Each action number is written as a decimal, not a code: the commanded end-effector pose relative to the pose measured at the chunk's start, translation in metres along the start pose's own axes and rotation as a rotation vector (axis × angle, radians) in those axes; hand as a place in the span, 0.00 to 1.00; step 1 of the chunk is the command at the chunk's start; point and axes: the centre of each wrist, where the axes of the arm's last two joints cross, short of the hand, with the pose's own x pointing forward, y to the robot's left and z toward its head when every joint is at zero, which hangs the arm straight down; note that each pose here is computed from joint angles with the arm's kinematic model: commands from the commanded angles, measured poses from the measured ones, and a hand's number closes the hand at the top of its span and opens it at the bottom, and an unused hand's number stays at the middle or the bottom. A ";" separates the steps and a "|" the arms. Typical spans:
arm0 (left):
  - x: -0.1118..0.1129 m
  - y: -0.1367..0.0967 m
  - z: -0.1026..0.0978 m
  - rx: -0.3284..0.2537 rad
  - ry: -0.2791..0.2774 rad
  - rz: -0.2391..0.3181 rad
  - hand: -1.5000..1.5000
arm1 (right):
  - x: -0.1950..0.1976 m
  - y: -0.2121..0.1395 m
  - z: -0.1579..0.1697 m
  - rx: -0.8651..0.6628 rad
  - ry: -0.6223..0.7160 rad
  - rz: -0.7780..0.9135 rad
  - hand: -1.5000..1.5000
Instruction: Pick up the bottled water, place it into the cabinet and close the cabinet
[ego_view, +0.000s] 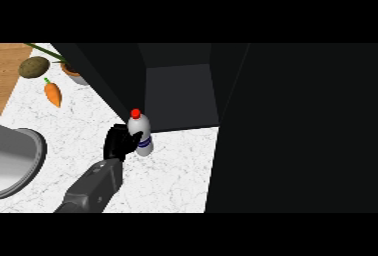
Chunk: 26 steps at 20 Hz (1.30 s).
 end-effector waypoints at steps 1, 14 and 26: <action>0.069 -0.083 -0.042 -0.251 -0.293 0.265 1.00 | 0.004 0.005 0.003 0.049 0.020 0.014 1.00; 0.031 -0.064 -0.016 -0.447 -0.237 0.364 0.00 | 0.025 0.033 0.005 0.118 0.028 -0.004 1.00; -0.003 -0.011 0.008 -0.493 -0.209 0.367 0.00 | 0.023 0.056 0.014 0.233 0.105 -0.022 1.00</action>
